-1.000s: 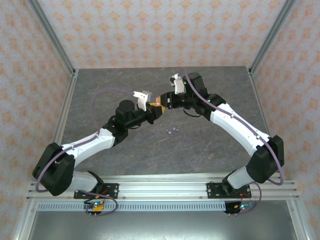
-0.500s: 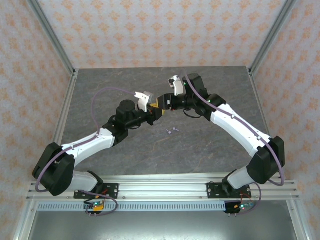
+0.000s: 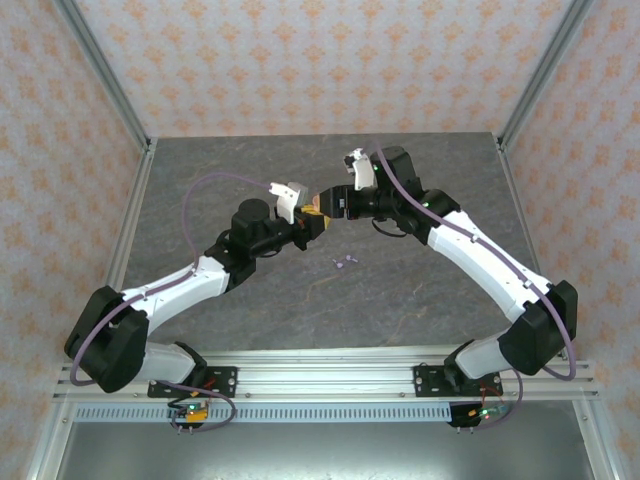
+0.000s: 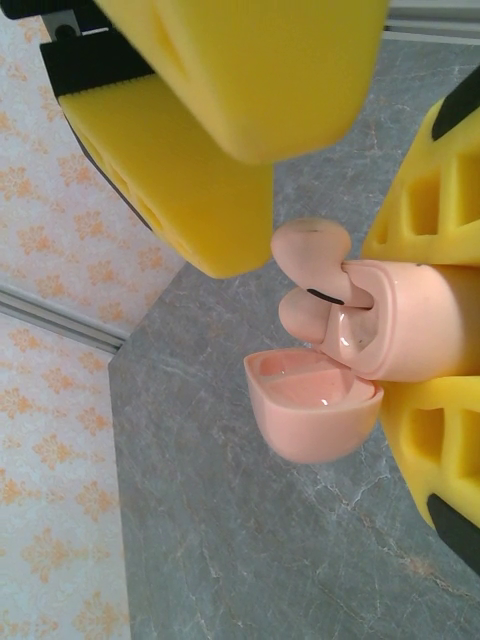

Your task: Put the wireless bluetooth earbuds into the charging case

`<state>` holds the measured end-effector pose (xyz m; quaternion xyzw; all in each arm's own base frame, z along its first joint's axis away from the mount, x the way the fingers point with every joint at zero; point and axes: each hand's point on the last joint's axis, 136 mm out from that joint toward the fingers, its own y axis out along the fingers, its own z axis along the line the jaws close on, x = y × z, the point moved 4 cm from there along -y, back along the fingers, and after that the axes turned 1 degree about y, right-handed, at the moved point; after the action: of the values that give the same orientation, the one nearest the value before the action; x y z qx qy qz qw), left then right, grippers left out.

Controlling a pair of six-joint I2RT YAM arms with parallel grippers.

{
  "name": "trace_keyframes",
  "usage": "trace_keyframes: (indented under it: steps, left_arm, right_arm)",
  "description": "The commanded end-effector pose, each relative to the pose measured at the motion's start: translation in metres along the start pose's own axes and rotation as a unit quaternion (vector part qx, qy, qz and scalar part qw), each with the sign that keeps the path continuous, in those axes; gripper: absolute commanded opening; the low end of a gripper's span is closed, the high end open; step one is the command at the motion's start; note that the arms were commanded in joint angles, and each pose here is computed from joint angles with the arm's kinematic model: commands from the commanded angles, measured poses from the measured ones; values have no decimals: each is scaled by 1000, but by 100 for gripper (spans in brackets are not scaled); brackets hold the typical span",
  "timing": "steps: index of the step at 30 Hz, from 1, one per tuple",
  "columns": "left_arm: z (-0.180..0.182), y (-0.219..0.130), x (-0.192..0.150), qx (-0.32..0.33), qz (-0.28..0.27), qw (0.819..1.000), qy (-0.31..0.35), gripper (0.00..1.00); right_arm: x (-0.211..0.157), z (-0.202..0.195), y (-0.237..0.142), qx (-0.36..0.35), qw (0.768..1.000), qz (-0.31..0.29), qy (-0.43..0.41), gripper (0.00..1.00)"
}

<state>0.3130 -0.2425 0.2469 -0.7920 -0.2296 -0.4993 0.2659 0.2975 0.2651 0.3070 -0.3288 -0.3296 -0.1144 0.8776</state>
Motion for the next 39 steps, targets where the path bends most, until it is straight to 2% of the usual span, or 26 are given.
trace_keyframes:
  steps: [1,5,14,18,21,28,39]
  left_arm:
    - [-13,-6,22,-18,-30,999,23,13]
    - [-12,-7,21,-13,-30,999,25,13]
    - [-9,-12,20,2,-28,999,38,12]
    - [-12,-15,24,-1,-35,999,42,12]
    - [-14,-16,26,-4,-37,998,43,12]
    - [-15,-16,27,-10,-36,998,41,12]
    - [-18,-13,28,-21,-34,999,33,12]
  right_arm:
    - [5,6,-11,-4,1000,-16,-2,55]
    - [7,-1,-15,-31,999,-31,5,54]
    - [8,-11,-27,-76,995,-55,18,43]
    - [3,-21,-24,-104,993,-47,29,26]
    - [-1,-20,-20,-95,994,-34,33,19]
    - [-6,-12,-13,-57,998,-12,31,15]
    - [-6,-8,-10,-39,999,-6,34,15]
